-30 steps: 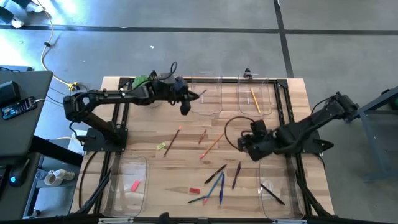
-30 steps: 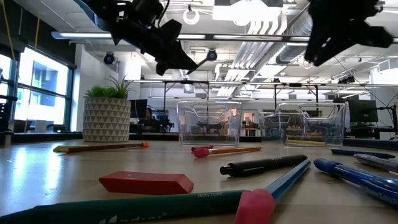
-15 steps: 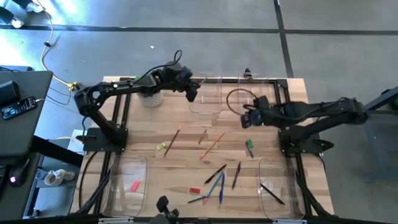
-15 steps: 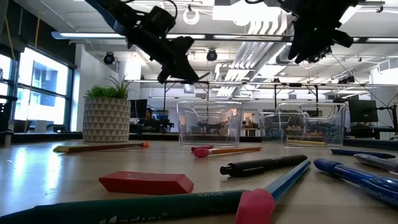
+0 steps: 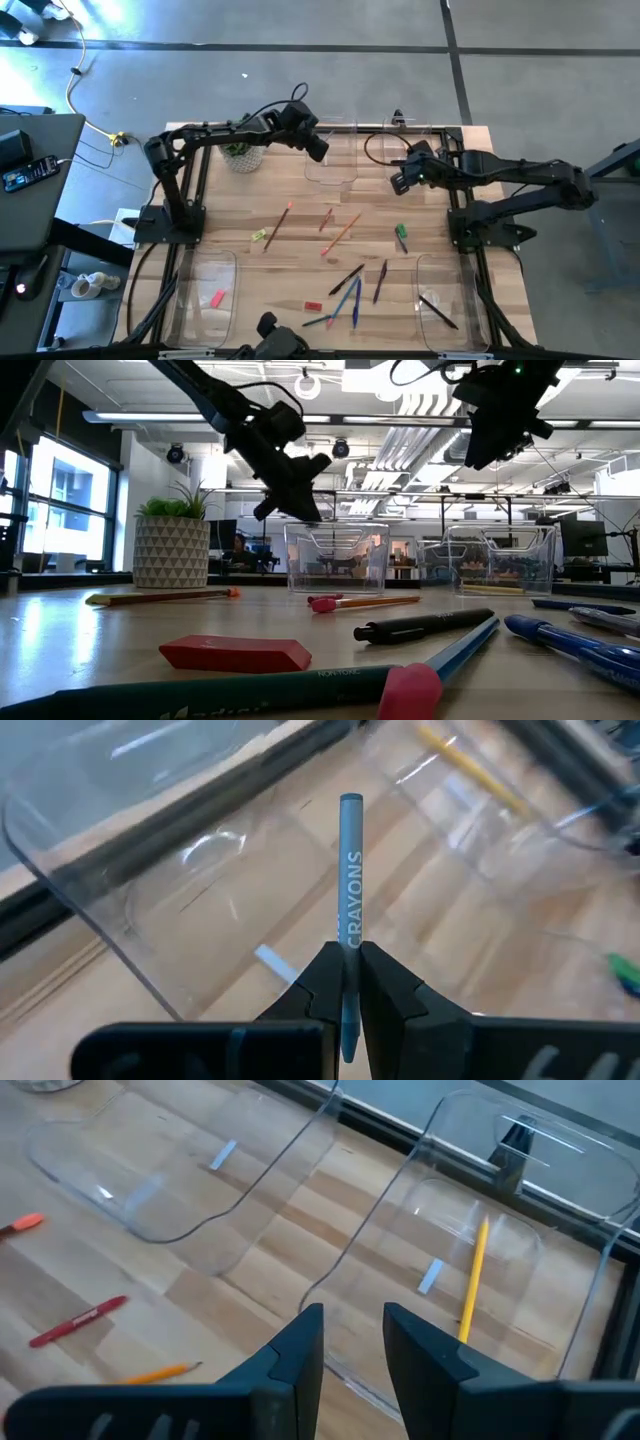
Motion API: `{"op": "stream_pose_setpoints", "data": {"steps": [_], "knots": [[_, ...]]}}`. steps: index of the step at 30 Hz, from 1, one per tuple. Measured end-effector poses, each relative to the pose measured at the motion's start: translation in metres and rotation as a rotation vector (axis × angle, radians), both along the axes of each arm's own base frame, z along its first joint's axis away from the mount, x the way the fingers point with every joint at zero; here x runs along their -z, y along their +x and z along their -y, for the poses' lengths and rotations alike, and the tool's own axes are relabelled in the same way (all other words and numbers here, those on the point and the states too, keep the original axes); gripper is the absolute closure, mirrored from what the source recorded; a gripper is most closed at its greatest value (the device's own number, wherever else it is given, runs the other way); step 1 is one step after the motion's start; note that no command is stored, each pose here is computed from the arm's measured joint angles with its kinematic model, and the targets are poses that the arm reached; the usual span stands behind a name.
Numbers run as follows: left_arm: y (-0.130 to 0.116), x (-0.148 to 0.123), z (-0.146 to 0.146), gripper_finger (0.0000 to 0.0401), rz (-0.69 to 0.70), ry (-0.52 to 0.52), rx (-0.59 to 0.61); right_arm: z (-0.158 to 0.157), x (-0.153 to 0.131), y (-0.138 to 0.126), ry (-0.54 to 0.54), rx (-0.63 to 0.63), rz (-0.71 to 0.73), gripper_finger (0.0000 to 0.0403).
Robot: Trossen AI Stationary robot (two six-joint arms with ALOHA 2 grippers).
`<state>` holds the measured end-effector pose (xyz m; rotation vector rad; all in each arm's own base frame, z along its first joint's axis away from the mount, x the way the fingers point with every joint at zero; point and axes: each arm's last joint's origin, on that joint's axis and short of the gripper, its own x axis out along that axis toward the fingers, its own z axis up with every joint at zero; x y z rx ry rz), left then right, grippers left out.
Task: Sort crayons/erasers/pens/pencils in bins
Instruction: Put the gray crayon into the top left transparent bin
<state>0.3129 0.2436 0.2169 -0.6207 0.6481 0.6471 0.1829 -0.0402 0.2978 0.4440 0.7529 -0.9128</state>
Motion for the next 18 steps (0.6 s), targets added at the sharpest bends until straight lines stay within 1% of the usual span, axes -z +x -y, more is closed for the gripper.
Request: {"op": "stream_pose_setpoints", "data": {"steps": [5, 12, 18], "knots": [[0.002, 0.013, -0.002, 0.0396, -0.057, -0.008, -0.027, 0.003, 0.000, -0.001, 0.000, 0.017, -0.001, 0.0304], [0.004, 0.015, -0.001, 0.0396, -0.085, 0.018, -0.052, 0.003, 0.001, -0.001, -0.001, 0.018, -0.002, 0.0304], [0.003, 0.019, 0.005, 0.0396, -0.141, 0.001, -0.033, 0.003, 0.001, -0.001, -0.007, 0.014, -0.008, 0.0304]]}}
